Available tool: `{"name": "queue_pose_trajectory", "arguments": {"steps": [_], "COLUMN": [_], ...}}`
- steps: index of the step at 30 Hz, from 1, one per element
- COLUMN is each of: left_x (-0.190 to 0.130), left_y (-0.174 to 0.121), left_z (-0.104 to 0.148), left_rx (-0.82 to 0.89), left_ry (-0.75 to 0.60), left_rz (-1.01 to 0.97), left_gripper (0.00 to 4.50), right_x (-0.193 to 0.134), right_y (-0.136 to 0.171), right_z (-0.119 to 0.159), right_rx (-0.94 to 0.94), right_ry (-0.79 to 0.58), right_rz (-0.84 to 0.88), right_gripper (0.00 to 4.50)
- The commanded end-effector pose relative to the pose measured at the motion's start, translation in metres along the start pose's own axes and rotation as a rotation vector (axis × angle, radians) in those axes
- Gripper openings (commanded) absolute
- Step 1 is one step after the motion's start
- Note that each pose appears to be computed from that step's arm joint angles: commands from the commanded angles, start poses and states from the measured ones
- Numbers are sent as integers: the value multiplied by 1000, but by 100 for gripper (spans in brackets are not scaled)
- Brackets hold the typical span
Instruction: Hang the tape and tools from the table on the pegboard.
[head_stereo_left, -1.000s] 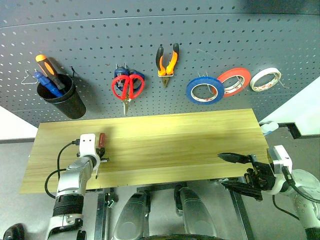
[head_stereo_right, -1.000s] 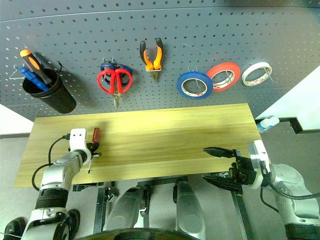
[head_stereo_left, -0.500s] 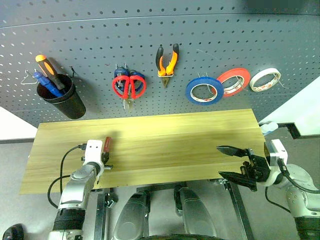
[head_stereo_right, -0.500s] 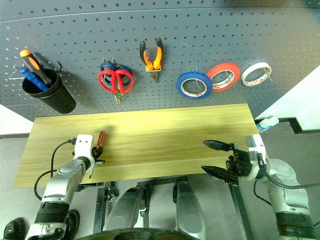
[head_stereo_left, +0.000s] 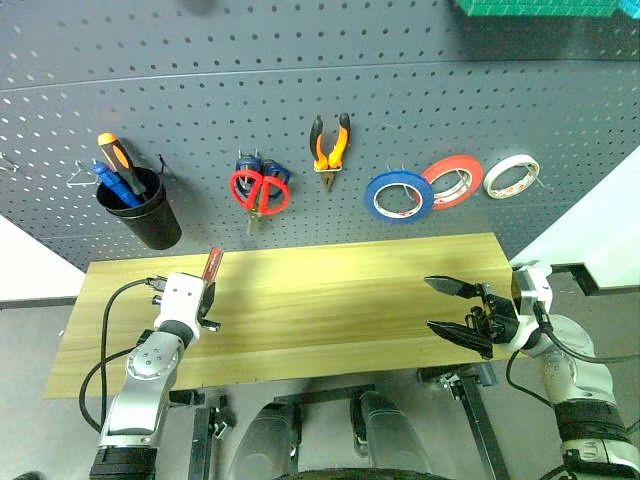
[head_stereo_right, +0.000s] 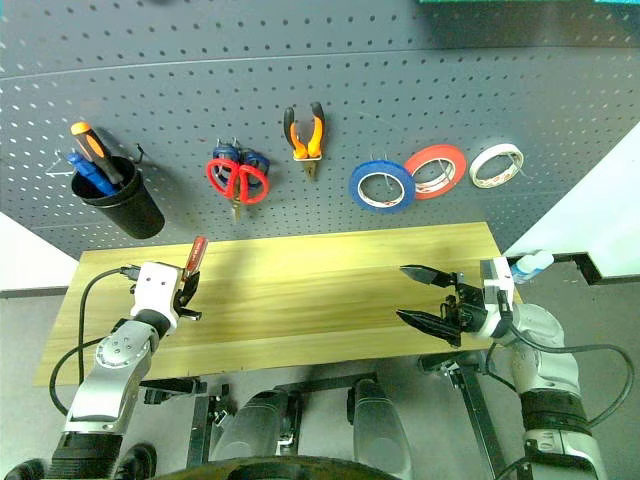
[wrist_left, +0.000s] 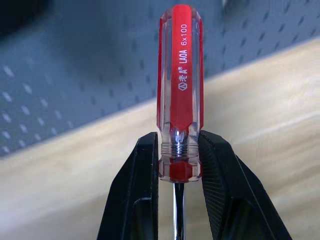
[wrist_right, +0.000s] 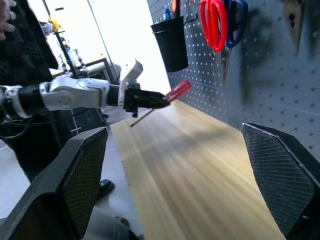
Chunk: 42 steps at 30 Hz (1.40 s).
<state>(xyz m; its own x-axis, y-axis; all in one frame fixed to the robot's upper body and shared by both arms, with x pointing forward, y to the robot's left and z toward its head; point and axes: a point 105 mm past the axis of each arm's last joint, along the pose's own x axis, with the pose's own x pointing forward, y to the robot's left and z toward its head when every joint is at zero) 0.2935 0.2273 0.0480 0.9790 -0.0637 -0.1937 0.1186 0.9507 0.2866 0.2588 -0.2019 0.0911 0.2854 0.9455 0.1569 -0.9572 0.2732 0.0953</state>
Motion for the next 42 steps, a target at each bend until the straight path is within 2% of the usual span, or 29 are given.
{"name": "queue_pose_trajectory", "arguments": {"steps": [1, 11, 24, 42], "left_x": [-3, -12, -21, -26], "left_y": [5, 14, 35, 66], "left_z": [21, 54, 100, 167], "left_rx": [50, 145, 196, 249], "left_ry": [-103, -272, -442, -600], "left_rz": [16, 65, 199, 334], "left_gripper": [80, 80, 80, 80], "right_x": [-2, -4, -3, 0], "right_y": [-7, -24, -36, -36], "right_z": [8, 10, 8, 17], "right_rx": [-43, -28, -4, 40], "right_ry": [-26, -95, -106, -253], "right_rz": [-5, -51, -74, -74], "right_gripper": [450, 450, 450, 450]}}
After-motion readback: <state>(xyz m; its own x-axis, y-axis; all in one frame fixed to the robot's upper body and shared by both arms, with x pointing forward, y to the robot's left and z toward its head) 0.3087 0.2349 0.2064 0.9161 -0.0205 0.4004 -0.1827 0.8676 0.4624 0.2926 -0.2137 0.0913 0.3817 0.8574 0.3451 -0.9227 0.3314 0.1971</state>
